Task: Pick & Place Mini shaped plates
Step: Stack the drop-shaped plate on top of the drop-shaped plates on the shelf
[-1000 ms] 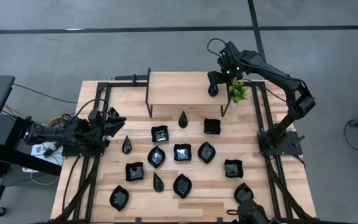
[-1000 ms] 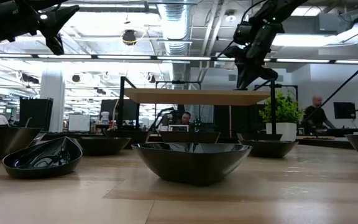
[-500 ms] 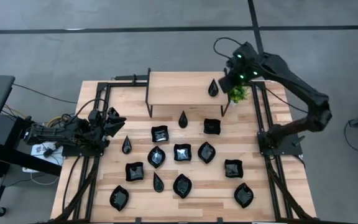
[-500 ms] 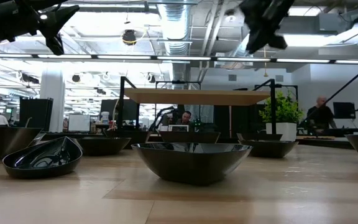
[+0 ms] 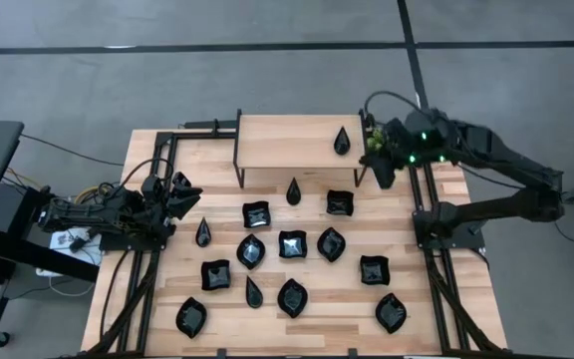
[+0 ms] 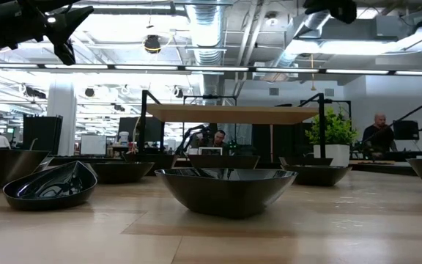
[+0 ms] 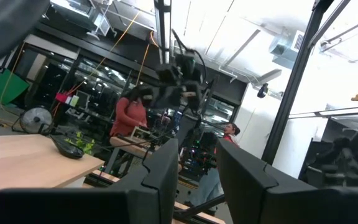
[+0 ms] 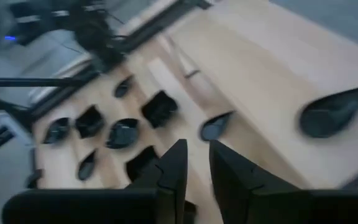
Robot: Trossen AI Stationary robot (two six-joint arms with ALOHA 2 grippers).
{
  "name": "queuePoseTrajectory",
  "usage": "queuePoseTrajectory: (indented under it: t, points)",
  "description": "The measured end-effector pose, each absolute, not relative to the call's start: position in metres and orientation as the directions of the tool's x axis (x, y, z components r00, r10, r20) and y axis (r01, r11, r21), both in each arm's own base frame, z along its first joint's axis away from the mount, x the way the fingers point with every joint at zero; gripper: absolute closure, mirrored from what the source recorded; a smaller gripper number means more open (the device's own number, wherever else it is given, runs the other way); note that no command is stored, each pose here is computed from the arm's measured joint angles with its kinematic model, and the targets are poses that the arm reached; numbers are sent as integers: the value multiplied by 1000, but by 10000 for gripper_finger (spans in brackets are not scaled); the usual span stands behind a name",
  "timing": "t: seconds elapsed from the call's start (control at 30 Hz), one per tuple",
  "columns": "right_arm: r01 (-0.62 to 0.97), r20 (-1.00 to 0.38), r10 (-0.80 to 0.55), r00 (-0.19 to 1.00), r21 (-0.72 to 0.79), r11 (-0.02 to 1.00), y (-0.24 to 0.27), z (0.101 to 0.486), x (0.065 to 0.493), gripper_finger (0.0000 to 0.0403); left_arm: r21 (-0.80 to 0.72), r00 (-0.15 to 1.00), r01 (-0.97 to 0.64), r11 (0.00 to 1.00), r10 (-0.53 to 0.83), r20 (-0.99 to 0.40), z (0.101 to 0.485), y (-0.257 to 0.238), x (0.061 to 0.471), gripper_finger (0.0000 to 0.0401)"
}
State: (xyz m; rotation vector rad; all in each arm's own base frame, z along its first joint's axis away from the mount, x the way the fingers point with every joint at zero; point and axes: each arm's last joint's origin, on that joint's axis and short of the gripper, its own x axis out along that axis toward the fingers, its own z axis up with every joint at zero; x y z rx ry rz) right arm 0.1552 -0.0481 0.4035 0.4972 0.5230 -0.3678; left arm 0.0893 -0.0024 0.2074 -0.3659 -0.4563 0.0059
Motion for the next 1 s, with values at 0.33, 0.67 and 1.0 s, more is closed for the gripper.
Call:
queuePoseTrajectory:
  t: [0.33, 0.67, 1.0]
  points:
    - [298, -362, -122, 924, 483, 824, -13, 317, 161, 339, -347, 899, 76, 935, 87, 430, 207, -2, 89, 289]
    - [116, -49, -107, 993, 571, 813, 12, 252, 160, 339, -409, 902, 143, 901, 51, 429, 207, -3, 90, 289]
    - [119, -7, -133, 991, 497, 859, 25, 236, 156, 339, -472, 991, 127, 872, -134, 19, 250, -10, 112, 289]
